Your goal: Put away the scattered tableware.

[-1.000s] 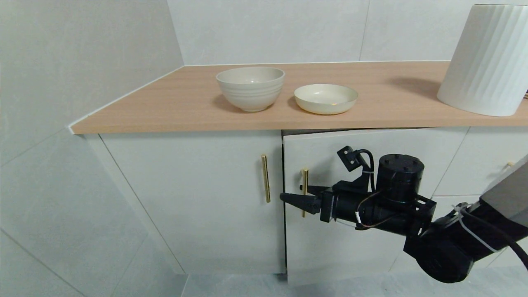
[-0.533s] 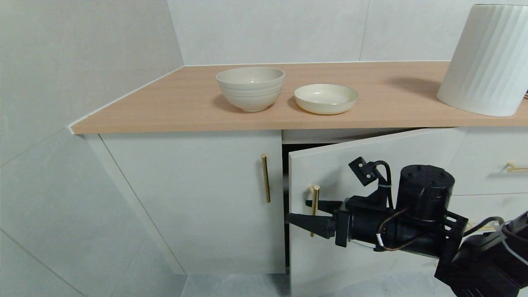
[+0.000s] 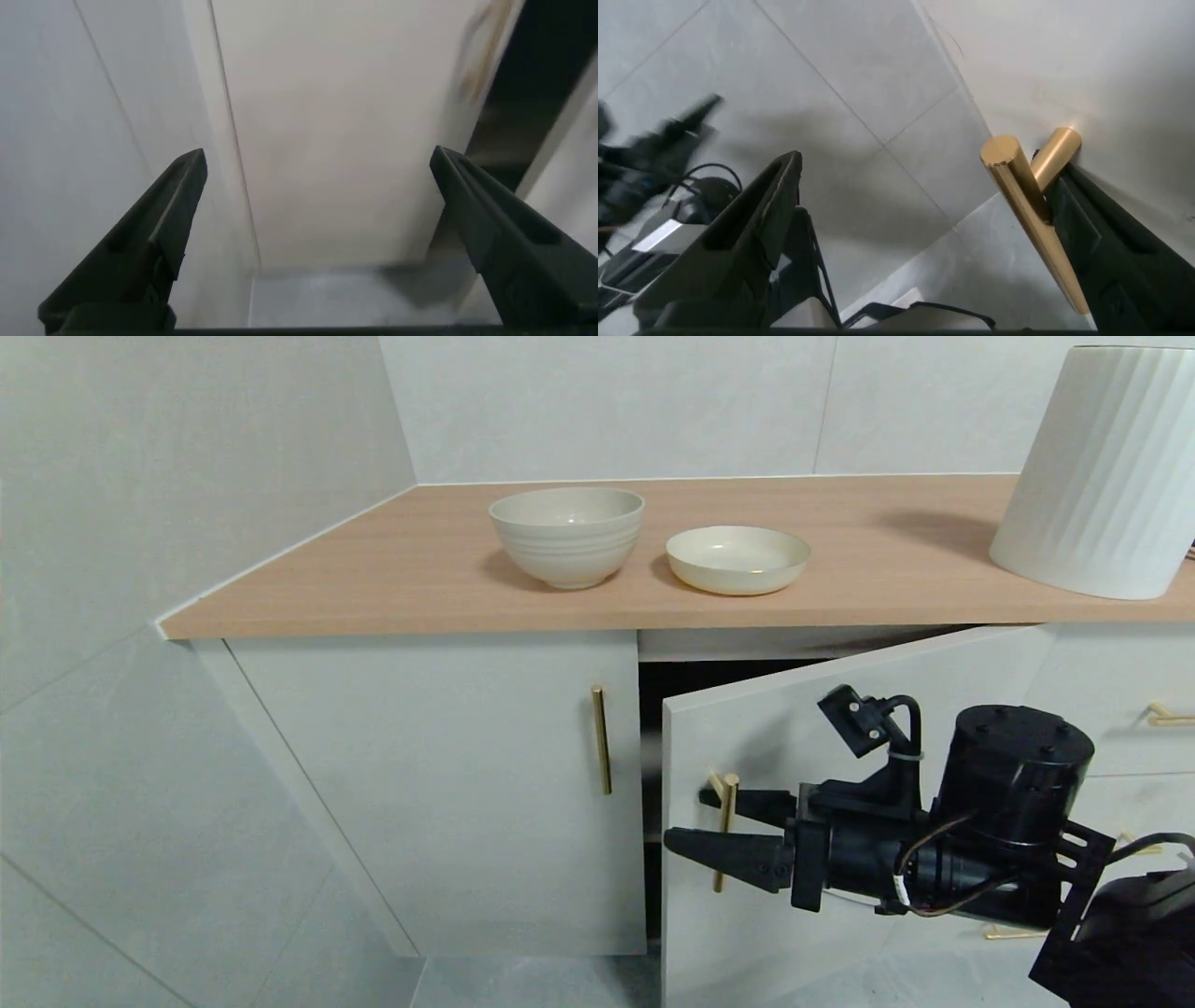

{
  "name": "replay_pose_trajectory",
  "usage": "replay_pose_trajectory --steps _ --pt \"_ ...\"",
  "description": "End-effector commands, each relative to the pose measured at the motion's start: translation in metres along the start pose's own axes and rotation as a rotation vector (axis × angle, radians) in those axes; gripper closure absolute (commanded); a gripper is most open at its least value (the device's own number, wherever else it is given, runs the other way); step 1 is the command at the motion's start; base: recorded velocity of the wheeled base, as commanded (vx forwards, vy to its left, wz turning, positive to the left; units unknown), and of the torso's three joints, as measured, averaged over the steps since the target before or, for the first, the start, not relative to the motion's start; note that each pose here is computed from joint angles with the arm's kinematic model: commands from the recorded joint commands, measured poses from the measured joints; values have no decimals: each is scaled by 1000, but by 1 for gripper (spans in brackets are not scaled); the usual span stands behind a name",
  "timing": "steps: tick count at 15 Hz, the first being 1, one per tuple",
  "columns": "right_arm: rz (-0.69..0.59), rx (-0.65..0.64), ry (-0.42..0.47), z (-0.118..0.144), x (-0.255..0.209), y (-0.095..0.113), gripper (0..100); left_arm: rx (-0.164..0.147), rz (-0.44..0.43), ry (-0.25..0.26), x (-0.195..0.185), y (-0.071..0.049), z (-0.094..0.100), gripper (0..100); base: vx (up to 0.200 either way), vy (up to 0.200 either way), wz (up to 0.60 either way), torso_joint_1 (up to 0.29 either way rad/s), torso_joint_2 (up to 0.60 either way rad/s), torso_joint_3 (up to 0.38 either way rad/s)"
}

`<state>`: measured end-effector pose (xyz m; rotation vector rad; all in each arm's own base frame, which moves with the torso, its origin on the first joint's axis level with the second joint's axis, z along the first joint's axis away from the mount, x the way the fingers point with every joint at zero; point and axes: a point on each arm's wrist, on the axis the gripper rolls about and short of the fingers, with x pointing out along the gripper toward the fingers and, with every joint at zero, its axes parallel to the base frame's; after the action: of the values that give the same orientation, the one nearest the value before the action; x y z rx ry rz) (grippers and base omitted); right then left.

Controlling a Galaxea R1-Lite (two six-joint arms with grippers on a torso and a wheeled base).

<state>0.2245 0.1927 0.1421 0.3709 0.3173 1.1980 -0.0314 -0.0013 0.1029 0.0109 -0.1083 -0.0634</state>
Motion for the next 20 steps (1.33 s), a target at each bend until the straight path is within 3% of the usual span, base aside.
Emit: replay_pose_trajectory --steps 1,2,3,5,7,9,11,12,13,15,16,20 --pt "3 -6 -3 1 -2 2 0 4 -105 -12 -6 -2 29 0 0 0 0 0 0 0" --pt "2 -9 -1 0 -3 2 0 1 -143 10 -6 -3 35 0 0 0 0 0 0 0" --pt "0 -40 5 -2 -3 2 0 -11 -222 72 -2 -5 54 0 0 0 0 0 0 0" --pt "-4 -55 15 -3 -3 1 0 -40 -348 176 29 -5 95 0 0 0 0 0 0 0" --pt "-4 -53 19 -4 -3 1 0 -83 -465 283 73 -5 121 0 0 0 0 0 0 0" --pt "-7 -49 25 -6 -2 -1 0 -126 -584 379 115 -6 132 0 0 0 0 0 0 0" --pt "-7 -49 25 -6 -1 -1 0 -155 -690 465 140 -14 127 0 0 0 0 0 0 0" --pt "-9 -48 26 -6 -2 -2 0 -170 -757 570 171 -26 111 0 0 0 0 0 0 0" --pt "-10 -46 28 -6 -1 -2 0 -182 -769 618 191 -31 98 0 0 0 0 0 0 0" --pt "-10 -48 25 -6 -1 -2 0 -196 -779 664 212 -37 78 0 0 0 0 0 0 0" --pt "-8 -48 27 -6 -1 -2 0 -230 -828 722 224 -50 54 0 0 0 0 0 0 0" --pt "-12 -47 29 -7 -1 -3 0 -332 -875 745 241 -77 26 0 0 0 0 0 0 0"
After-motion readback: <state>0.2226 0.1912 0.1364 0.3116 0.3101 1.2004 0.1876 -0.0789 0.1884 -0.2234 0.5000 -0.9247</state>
